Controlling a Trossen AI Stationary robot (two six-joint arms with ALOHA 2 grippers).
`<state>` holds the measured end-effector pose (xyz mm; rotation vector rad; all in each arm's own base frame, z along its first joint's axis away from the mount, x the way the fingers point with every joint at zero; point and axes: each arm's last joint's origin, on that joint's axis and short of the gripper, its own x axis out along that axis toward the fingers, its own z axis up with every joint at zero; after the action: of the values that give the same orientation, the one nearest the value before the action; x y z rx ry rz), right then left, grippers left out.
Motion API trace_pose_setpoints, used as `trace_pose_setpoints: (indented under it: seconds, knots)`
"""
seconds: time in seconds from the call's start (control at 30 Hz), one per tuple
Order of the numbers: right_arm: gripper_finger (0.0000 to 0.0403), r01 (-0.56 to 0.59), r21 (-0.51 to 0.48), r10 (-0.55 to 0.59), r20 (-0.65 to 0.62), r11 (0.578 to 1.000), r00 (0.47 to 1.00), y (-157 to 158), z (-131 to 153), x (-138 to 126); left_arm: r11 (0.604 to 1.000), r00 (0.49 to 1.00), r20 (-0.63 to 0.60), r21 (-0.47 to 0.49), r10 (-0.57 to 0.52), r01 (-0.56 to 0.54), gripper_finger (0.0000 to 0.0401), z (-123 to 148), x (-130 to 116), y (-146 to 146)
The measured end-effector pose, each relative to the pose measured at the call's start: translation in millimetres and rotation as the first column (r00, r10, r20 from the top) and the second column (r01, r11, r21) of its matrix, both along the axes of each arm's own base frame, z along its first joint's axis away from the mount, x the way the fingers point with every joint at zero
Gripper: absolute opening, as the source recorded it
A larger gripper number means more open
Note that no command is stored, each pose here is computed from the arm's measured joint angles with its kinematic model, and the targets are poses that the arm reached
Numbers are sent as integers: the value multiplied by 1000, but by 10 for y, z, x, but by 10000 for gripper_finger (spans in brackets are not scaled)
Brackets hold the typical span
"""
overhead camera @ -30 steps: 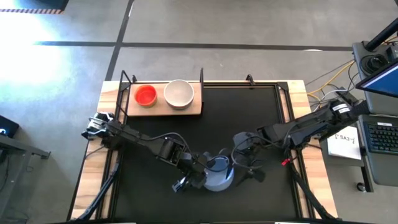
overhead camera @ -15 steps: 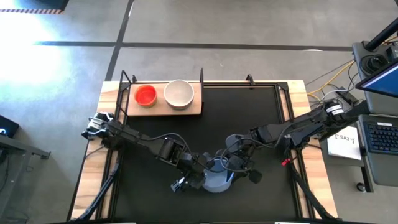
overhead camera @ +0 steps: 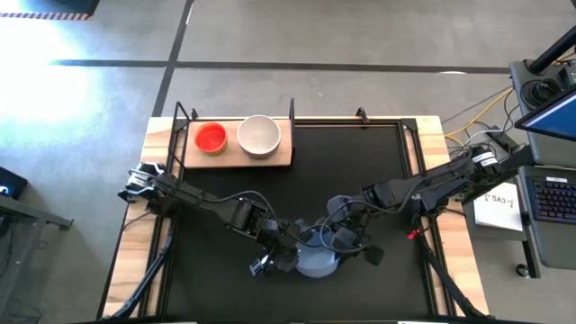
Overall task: Place and stack bowls onto a shelf
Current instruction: Stack the large blue bowl onto the white bowl on the shelf
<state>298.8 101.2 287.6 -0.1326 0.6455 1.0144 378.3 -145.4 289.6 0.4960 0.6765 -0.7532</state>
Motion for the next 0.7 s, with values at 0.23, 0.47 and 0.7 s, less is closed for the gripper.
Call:
trace_pose_setpoints:
  seconds: [0.23, 0.47, 0.7]
  knots:
    - [10, 4, 35, -2, -47, 999, 999, 4, 0, -10, 998, 998, 12, -11, 61, -61, 23, 16, 25, 11]
    - [8, 85, 37, -80, -126, 996, 989, -13, -15, -10, 998, 998, 39, 8, 56, -56, 102, 22, 60, 88]
    - [8, 143, 45, -130, -221, 989, 967, -26, -30, -31, 998, 999, 8, 19, 53, -53, 168, 40, 28, 169]
